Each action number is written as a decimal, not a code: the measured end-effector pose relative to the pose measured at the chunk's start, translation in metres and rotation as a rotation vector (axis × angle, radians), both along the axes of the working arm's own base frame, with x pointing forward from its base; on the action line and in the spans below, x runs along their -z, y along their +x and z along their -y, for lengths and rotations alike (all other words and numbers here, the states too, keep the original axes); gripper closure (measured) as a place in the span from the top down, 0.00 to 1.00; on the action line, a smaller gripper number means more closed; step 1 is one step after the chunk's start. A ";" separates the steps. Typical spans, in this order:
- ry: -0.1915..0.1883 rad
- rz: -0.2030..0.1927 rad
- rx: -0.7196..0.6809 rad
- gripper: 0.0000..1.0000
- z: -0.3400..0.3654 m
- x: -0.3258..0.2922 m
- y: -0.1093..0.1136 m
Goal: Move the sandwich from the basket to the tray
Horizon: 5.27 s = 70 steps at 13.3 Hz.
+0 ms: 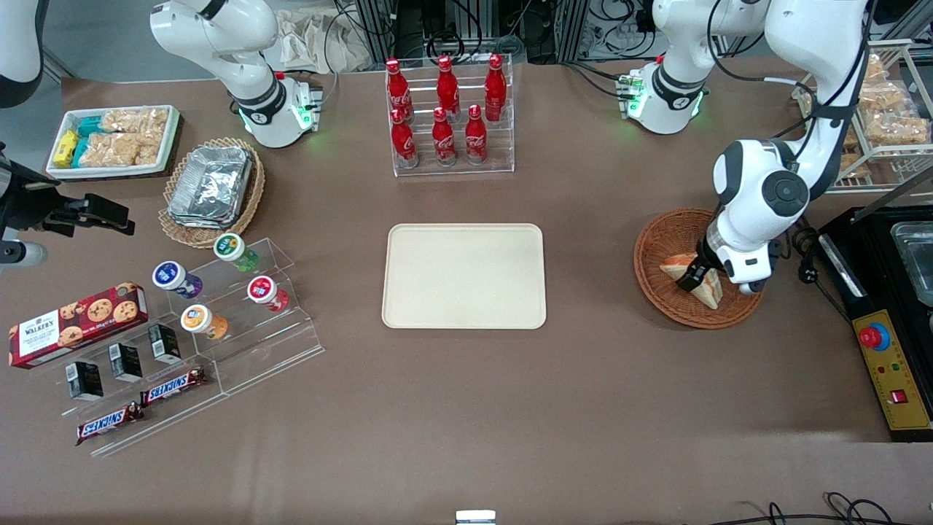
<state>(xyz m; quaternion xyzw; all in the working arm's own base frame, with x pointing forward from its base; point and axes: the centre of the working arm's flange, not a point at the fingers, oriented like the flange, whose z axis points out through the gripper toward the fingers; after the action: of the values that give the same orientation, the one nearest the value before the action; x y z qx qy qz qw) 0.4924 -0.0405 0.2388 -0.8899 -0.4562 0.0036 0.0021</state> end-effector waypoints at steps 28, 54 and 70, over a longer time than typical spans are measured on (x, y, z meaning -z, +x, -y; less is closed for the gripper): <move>-0.030 0.020 0.664 0.25 0.322 -0.201 0.021; 0.147 0.100 0.746 1.00 0.376 -0.055 0.009; -0.015 -0.004 1.146 1.00 0.023 -0.311 0.065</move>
<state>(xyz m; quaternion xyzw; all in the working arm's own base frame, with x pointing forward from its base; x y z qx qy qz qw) 0.5570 -0.0633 0.5498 -0.9950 0.0993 0.0070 -0.0018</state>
